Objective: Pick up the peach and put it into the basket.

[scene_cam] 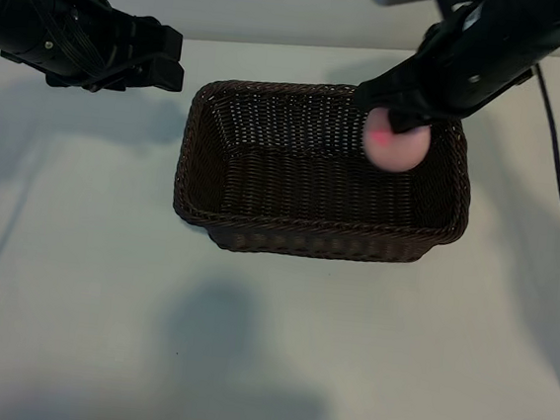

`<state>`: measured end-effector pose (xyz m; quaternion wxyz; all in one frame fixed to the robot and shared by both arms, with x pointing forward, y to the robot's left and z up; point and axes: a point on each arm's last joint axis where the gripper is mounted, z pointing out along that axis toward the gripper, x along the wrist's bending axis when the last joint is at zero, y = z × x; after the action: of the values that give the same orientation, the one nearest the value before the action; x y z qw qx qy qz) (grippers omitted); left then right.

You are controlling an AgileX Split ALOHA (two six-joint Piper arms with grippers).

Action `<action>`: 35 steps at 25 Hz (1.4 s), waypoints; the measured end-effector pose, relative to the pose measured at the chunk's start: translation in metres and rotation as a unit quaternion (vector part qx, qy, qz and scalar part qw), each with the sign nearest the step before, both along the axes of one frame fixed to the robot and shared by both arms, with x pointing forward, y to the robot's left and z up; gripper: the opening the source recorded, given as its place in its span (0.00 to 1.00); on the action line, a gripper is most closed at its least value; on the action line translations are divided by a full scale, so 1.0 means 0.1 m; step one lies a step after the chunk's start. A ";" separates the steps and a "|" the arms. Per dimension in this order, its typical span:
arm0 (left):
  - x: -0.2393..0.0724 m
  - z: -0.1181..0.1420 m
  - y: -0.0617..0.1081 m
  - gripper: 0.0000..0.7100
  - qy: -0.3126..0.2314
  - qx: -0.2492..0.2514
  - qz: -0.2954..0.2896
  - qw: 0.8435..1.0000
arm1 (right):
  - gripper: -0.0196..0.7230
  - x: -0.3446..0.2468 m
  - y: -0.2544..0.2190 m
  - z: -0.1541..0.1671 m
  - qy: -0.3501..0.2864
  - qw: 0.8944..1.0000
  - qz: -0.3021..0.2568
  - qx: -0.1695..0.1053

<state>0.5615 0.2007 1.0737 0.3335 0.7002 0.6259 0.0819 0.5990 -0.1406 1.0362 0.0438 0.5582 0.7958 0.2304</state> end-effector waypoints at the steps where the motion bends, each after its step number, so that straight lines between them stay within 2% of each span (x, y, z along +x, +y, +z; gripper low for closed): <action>1: 0.00 0.00 0.00 0.84 0.000 0.000 0.000 1.000 | 0.11 0.03 0.02 -0.07 0.004 1.000 0.000 -0.002; 8: 0.00 0.00 0.00 0.84 0.000 0.000 0.000 1.000 | 0.12 0.18 0.11 -0.56 0.040 0.999 -0.003 -0.011; 11: 0.00 0.00 0.00 0.84 0.000 0.000 0.000 1.000 | 0.17 0.20 0.12 -0.64 0.050 0.999 -0.004 -0.011; 13: 0.00 0.00 0.00 0.84 0.000 0.000 0.000 1.000 | 0.27 0.20 0.12 -0.64 0.049 0.999 -0.004 -0.011; 20: 0.00 0.00 0.00 0.84 0.000 0.000 0.000 1.000 | 0.81 0.17 0.10 -0.44 0.026 1.000 -0.005 -0.001; 22: 0.00 0.00 0.00 0.84 0.000 0.000 0.000 1.000 | 0.89 0.15 0.10 -0.38 0.024 1.000 -0.005 0.001; 27: 0.00 0.00 0.00 0.84 0.000 0.000 0.000 1.000 | 0.91 0.08 0.08 -0.24 0.023 1.000 -0.004 0.005; 35: 0.00 0.00 0.00 0.84 0.001 -0.001 0.001 1.000 | 0.88 -0.05 -0.05 0.10 -0.008 1.000 -0.012 -0.021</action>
<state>0.5613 0.2006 1.0736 0.3332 0.6995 0.6270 0.0809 0.5939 -0.1453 1.0461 0.0644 0.5653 0.7931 0.2173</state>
